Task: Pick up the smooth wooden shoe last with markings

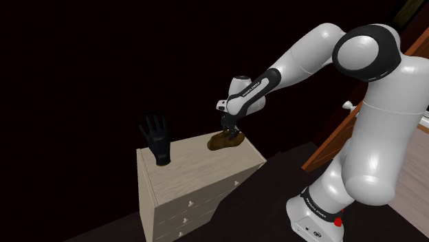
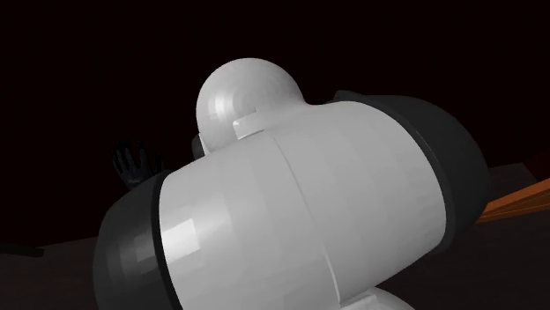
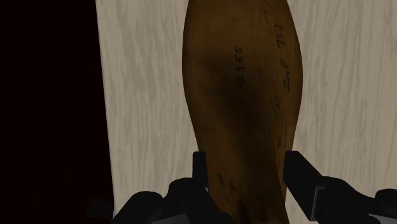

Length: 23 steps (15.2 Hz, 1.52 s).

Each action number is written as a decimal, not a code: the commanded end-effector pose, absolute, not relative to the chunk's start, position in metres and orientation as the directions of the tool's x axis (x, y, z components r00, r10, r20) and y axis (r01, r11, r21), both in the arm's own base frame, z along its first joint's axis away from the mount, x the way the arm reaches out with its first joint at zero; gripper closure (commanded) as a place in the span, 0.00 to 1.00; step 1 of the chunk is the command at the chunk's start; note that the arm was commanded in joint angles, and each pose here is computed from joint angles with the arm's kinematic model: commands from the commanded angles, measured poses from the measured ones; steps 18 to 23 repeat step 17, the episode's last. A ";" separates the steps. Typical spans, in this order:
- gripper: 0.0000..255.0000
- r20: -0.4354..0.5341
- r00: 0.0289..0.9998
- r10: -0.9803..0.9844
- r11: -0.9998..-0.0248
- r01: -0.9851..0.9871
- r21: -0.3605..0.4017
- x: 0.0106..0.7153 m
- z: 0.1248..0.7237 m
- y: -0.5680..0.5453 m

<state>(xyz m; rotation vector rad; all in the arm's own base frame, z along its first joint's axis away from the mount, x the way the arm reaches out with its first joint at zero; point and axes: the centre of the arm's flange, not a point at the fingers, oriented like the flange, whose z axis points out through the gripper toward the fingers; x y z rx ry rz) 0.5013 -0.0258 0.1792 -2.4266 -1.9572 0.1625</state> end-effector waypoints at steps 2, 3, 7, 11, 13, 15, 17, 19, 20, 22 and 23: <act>1.00 -0.069 0.209 0.976 -0.214 0.973 -0.081 0.501 0.190 -0.026; 1.00 -0.069 0.209 0.976 -0.214 0.973 -0.081 0.501 0.195 -0.026; 1.00 -0.069 0.209 0.976 -0.214 0.973 -0.081 0.501 0.216 -0.026; 1.00 -0.069 0.209 0.976 -0.214 0.973 -0.081 0.501 0.237 -0.026; 1.00 -0.069 0.209 0.976 -0.214 0.973 -0.081 0.501 0.248 -0.026; 1.00 -0.069 0.209 0.976 -0.214 0.973 -0.081 0.501 0.258 -0.026; 1.00 -0.069 0.209 0.976 -0.214 0.973 -0.081 0.501 0.259 -0.026; 1.00 -0.069 0.209 0.976 -0.214 0.973 -0.081 0.501 0.259 -0.026; 1.00 -0.069 0.209 0.976 -0.214 0.973 -0.081 0.501 0.259 -0.026; 1.00 -0.069 0.209 0.976 -0.214 0.973 -0.081 0.501 0.259 -0.026; 1.00 -0.069 0.209 0.976 -0.214 0.973 -0.081 0.501 0.259 -0.026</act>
